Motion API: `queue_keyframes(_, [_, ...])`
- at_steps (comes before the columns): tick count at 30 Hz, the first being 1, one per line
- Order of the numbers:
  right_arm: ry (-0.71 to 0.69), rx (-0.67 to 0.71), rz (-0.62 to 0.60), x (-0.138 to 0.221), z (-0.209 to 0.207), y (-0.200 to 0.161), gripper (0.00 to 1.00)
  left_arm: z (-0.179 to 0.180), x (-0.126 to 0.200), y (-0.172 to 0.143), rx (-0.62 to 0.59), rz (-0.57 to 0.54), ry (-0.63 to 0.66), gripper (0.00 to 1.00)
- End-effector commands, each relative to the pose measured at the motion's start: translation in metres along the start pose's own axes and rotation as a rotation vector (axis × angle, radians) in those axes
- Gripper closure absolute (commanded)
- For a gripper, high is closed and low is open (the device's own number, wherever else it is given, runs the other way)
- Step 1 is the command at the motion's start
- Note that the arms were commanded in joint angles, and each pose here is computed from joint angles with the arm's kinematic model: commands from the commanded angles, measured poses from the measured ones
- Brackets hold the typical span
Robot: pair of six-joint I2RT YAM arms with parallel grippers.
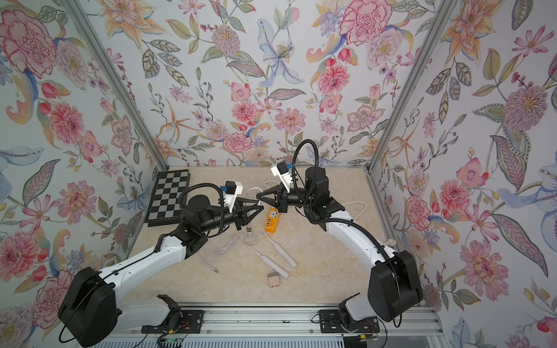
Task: Charge the electric toothbrush
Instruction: Pick up the charging cable from the center of the board.
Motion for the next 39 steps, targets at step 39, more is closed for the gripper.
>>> queue_keyframes(39, [-0.019, 0.158, -0.037, 0.009, 0.011, 0.001, 1.00, 0.004, 0.000, 0.015, -0.051, 0.035, 0.010, 0.90])
Point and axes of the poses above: each gripper's point midway between its finger pads, its own x axis back along the fingers, its own z axis along the line the jaws close on, y = z × x, the point moved 1 cm from there along x, back along the fingers, and after that the axes turned 12 degrees about -x, right-handed, at the moved point
